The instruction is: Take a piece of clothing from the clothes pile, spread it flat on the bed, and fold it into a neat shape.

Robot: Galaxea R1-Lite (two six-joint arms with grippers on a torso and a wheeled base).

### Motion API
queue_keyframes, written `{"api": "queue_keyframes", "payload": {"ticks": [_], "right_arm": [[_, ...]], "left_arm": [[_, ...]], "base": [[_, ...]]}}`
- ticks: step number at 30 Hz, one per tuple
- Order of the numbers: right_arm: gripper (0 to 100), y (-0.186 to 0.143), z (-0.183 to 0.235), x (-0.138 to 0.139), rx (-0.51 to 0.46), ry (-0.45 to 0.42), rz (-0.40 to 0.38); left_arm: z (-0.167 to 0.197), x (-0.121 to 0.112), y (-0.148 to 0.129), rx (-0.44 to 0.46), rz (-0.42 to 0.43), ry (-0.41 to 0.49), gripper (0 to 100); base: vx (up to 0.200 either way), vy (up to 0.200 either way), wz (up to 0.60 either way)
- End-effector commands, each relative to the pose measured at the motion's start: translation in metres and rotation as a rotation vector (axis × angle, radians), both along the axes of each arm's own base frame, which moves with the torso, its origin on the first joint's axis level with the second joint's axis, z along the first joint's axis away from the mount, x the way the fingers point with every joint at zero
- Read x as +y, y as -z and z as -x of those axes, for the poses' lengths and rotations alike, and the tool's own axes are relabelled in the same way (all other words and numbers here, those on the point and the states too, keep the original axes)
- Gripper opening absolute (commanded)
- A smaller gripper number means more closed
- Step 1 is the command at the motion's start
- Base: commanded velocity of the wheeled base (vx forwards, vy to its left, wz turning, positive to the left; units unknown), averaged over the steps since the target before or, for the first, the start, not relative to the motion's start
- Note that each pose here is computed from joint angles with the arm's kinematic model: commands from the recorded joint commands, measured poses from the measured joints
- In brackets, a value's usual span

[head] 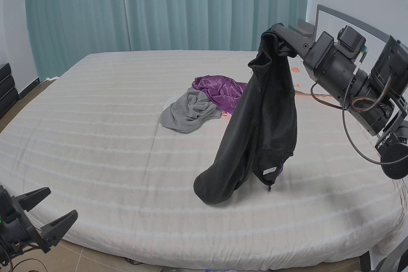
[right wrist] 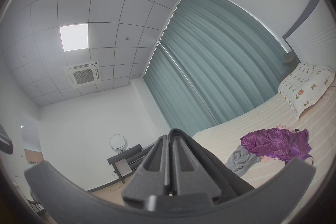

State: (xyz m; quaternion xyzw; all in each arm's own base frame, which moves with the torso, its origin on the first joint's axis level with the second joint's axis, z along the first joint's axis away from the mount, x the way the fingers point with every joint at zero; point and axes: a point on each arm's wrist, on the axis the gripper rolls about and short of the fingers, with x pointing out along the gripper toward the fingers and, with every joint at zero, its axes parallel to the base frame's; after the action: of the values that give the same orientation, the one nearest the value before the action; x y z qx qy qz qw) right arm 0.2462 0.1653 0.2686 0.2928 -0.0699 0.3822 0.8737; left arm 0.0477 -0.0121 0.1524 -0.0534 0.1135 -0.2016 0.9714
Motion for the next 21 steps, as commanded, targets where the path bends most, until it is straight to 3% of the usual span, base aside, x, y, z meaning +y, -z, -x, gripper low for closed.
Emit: {"api": "queue_keyframes", "payload": {"ticks": [1, 8, 16, 21], "right_arm": [[0, 0.033, -0.026, 0.010, 0.088, 0.018, 0.061], [0, 0.039, -0.036, 0.013, 0.106, 0.047, 0.061], [0, 0.041, -0.040, 0.008, 0.117, 0.069, 0.062], [0, 0.048, -0.042, 0.011, 0.133, 0.067, 0.071]], "left_arm": [[-0.070, -0.029, 0.021, 0.246, -0.035, 0.202, 100], [-0.112, -0.067, 0.044, 0.323, -0.068, 0.284, 100], [-0.152, -0.130, 0.068, 0.409, 0.074, 0.300, 100], [-0.169, -0.149, 0.082, 0.447, 0.072, 0.310, 100]], "base": [[0.000, 0.000, 0.00], [0.000, 0.000, 0.00], [0.000, 0.000, 0.00], [0.000, 0.000, 0.00]]}}
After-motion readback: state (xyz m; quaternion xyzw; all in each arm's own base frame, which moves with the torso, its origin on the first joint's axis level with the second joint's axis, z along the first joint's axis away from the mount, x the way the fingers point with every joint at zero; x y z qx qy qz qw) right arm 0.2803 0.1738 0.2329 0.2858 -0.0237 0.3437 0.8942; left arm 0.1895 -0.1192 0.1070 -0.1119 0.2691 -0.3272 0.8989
